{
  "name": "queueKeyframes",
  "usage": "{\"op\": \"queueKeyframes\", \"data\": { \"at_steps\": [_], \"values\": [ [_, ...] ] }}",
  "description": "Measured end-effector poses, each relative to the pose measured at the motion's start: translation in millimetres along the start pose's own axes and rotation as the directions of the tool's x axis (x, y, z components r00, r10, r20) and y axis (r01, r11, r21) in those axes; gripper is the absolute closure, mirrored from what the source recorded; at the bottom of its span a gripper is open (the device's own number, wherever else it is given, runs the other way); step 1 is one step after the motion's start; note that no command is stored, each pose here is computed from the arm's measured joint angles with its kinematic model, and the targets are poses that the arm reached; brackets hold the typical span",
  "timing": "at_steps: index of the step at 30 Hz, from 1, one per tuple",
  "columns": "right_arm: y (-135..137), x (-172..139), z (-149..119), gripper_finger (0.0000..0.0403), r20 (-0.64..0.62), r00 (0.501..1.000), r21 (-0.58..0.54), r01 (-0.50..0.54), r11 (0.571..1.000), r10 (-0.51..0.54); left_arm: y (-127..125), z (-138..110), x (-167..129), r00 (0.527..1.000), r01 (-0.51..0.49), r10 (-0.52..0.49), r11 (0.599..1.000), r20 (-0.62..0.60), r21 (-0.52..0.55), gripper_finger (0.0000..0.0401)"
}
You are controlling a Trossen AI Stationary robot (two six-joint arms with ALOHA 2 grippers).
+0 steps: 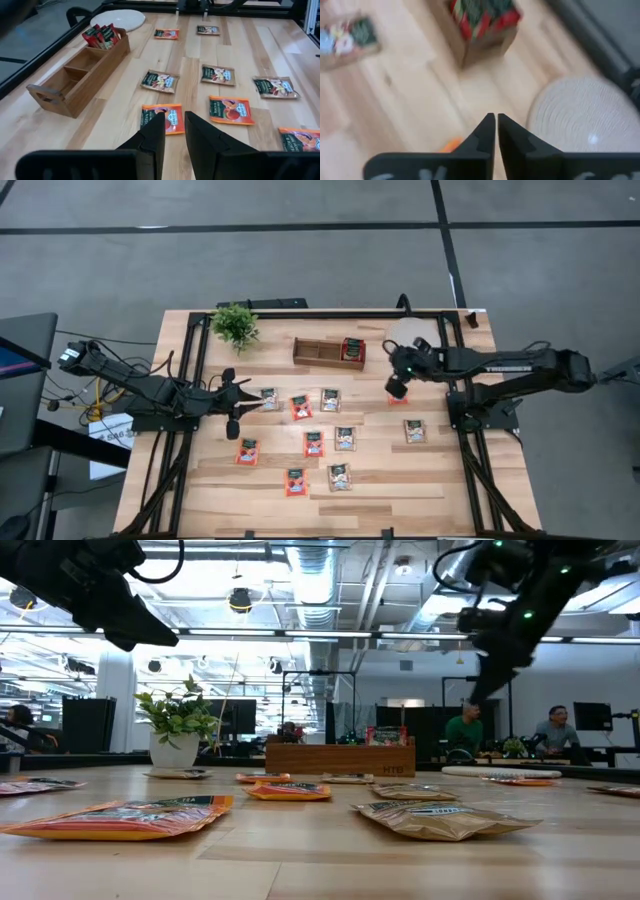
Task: Pick & Place Tea
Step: Put the orange tea bag into the middle section of the wooden organizer
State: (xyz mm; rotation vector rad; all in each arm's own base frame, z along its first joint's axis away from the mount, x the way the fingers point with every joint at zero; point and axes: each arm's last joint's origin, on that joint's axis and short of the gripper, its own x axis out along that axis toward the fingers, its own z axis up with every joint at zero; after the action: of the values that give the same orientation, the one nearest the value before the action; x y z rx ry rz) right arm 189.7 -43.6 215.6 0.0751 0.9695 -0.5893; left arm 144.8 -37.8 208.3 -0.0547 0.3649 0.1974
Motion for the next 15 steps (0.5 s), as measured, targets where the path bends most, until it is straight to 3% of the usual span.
{"op": "queueKeyframes", "data": {
  "at_steps": [8,15],
  "values": [
    [0,0,-12,0.0319,-0.138,0.988,0.031,-0.065,0.997,0.069,0,0,0,1.0,0.006,-0.006,1.0,-0.001,-0.026,0.0335],
    [7,16,-14,0.0283,-0.229,0.971,0.0,-0.063,0.998,0.061,-1,0,0,0.999,0.04,-0.04,0.999,-0.01,-0.031,0.0335]
  ]
}}
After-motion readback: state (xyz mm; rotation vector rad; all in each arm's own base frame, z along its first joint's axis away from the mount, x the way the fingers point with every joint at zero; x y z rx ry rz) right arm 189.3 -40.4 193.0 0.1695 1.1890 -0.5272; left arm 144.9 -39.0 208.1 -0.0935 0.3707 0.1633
